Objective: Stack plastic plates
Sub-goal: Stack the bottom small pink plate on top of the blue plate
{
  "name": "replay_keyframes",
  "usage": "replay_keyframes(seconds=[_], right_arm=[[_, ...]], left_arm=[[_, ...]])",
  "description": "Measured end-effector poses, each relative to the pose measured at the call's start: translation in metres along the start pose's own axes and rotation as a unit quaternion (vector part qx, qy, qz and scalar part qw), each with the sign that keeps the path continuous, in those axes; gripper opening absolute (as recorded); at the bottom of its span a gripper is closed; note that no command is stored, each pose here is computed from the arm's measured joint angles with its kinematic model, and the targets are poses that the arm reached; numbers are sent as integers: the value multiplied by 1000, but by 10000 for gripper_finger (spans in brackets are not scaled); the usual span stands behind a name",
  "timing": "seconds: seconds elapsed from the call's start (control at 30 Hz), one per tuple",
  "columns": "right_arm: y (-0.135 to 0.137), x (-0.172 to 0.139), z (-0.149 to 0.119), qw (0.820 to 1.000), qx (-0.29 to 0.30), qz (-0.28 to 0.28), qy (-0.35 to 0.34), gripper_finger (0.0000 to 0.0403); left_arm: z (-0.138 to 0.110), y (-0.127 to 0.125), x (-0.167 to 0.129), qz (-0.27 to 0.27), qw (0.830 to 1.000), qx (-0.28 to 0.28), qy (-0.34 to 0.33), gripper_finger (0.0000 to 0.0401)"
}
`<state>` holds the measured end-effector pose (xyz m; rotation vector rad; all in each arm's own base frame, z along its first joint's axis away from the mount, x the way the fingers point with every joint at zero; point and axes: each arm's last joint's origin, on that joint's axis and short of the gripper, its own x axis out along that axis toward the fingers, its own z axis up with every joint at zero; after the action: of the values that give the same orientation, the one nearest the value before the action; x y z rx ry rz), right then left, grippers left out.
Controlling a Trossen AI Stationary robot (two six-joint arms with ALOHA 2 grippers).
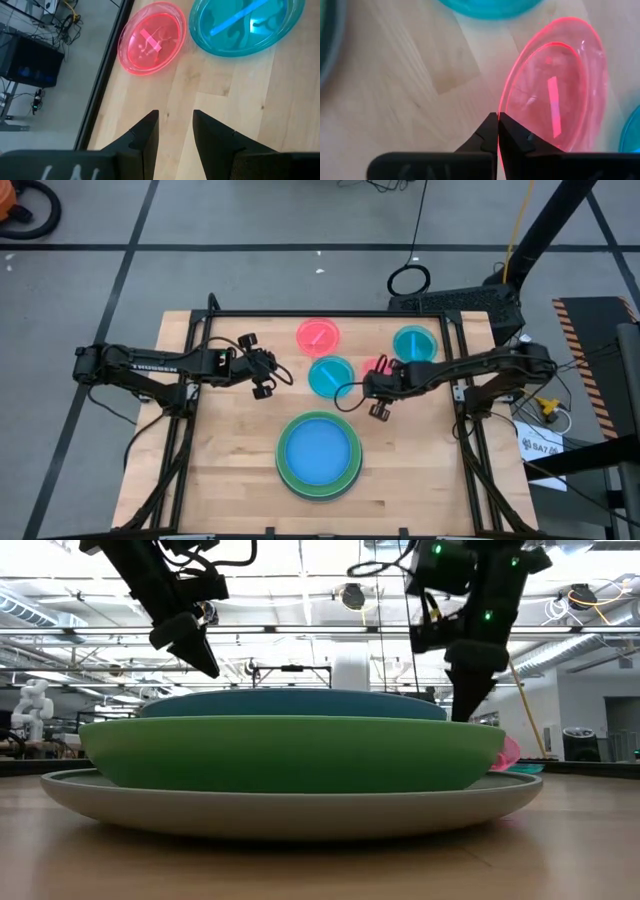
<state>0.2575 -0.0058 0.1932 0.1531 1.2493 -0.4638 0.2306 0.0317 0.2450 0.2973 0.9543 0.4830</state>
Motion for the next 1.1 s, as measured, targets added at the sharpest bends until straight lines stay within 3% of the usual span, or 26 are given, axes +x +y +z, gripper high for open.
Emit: replay_keyframes(seconds=[0.3, 0.67, 0.93, 1.1], right_arm=[[27, -17, 8, 992, -30, 57, -110, 0], [64, -63, 33, 958, -112, 112, -240, 0], [95, -63, 25, 930, -216, 161, -249, 0], [118, -58, 16, 891, -335, 158, -264, 0]], left_arm=[[2, 0, 0, 1, 1000, -3, -9, 127], [6, 1, 0, 4, 1000, -3, -30, 127], [6, 1, 0, 4, 1000, 1, -30, 127], [6, 1, 0, 4, 1000, 3, -29, 127]])
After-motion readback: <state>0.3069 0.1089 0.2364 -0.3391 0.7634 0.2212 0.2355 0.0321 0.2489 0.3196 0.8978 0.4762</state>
